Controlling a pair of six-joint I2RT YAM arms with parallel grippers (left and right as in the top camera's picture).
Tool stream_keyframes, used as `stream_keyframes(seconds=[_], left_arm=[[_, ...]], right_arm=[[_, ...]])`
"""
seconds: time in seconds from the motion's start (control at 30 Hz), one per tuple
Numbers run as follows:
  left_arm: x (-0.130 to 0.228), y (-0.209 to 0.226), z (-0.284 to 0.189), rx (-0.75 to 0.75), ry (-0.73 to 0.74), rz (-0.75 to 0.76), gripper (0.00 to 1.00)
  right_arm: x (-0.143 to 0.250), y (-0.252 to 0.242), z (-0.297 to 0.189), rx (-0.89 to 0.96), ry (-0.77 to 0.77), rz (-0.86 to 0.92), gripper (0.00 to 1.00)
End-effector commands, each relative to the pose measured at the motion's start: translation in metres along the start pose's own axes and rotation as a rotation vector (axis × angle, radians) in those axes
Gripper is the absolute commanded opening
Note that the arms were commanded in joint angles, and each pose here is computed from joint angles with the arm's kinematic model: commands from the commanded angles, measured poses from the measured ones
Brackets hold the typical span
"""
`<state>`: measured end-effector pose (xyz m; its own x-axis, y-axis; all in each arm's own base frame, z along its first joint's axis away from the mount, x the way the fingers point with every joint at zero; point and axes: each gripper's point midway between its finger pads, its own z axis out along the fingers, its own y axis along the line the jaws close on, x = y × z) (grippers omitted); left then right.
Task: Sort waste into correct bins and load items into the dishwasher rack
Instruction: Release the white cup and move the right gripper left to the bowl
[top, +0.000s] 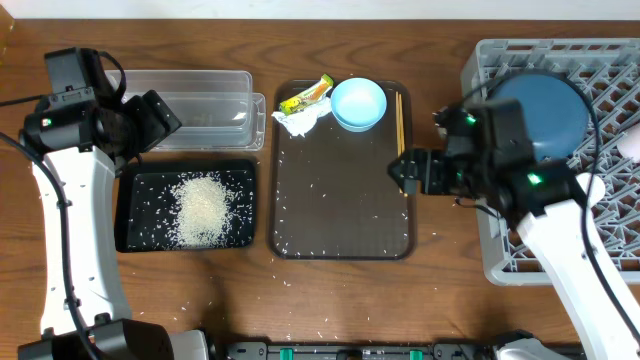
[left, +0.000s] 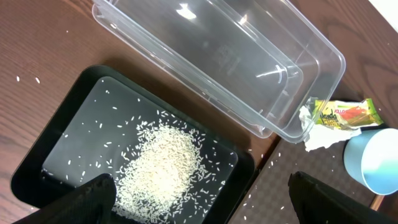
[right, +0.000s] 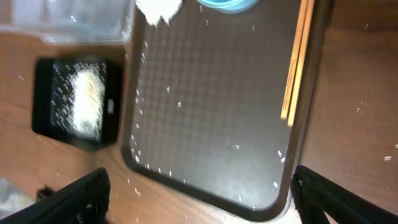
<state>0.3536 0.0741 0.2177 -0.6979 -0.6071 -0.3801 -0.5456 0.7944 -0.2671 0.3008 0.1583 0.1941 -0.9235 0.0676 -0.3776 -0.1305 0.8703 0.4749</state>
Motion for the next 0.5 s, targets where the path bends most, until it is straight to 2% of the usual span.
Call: stream_keyframes(seconds=[0.0,0.17,0.47], left_arm=[[-0.006,-0.001,-0.005,0.002,-0.02,0.005,0.92],[-0.006,-0.001,-0.005,0.002,-0.02,0.005,0.92],[-0.006,-0.001,-0.006,0.002,-0.021,0.005,0.92]], right_arm=[[-0.017,0.016,0.0,0.033,0.015,-0.052,0.94],[-0.027,0.032,0.004,0.065,0.124,-0.084,0.98],[-0.037,0.06,0.01,-0.01,0.123,-0.119,0.99]])
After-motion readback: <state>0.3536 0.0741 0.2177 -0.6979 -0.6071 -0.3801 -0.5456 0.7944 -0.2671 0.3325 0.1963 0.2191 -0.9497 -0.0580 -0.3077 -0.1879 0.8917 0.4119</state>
